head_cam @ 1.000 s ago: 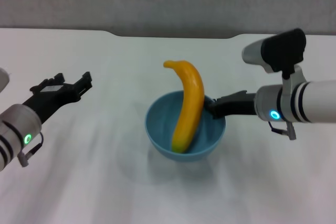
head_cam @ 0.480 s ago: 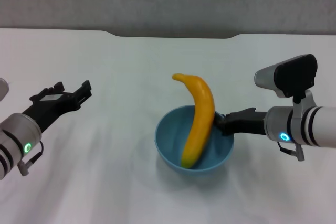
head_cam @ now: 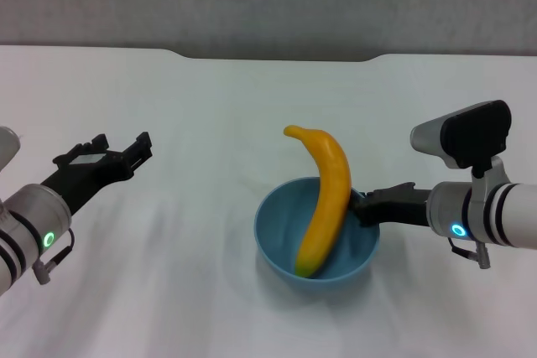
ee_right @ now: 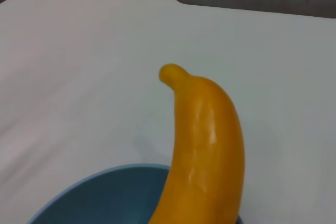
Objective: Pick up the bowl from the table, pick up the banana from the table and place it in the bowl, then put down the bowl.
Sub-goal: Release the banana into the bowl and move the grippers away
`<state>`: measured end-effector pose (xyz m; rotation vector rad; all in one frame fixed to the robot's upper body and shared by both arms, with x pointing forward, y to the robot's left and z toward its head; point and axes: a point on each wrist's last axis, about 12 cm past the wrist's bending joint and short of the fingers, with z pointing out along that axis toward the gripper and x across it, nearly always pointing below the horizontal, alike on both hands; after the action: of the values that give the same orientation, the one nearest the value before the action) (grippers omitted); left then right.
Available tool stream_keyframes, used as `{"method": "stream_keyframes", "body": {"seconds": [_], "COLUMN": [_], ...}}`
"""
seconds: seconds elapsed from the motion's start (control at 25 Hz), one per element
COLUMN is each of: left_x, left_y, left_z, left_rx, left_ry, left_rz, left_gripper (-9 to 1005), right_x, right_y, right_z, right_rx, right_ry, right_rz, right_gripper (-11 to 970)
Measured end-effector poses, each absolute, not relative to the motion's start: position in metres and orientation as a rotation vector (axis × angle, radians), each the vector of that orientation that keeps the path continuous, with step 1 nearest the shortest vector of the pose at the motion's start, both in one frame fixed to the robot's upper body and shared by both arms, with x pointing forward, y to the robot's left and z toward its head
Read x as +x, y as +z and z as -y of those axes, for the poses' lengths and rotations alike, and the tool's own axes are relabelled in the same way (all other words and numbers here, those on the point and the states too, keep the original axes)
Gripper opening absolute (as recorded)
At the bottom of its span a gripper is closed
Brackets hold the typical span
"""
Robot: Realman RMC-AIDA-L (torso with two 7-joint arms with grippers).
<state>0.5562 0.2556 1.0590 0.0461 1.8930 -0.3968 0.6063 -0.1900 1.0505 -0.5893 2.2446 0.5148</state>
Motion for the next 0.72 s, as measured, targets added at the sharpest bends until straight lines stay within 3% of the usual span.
{"method": "stream_keyframes", "body": {"seconds": [0.36,0.56,0.72], "left_x": [0.554,0.551,0.549], "left_y": [1.057,1.056,1.056], "left_z": [-0.257,-0.259,-0.260], "left_rx": [0.041,0.033,0.031], "left_ry": [-0.395,-0.397,-0.404], "left_rz": [-1.898,-1.899,-1.893], "left_gripper": [751,751,751], "right_x": [0.606,0.601,0.591], "right_y": [1.054,1.059,1.067], "right_z": [0.194,0.199,0.214], "right_rx": [-0.571,-0.547,-0.497], "right_ry": [0.511,0.513,0.500], "right_rz": [-2.223,-2.186,-2.140], "right_gripper": [84,300,376]}}
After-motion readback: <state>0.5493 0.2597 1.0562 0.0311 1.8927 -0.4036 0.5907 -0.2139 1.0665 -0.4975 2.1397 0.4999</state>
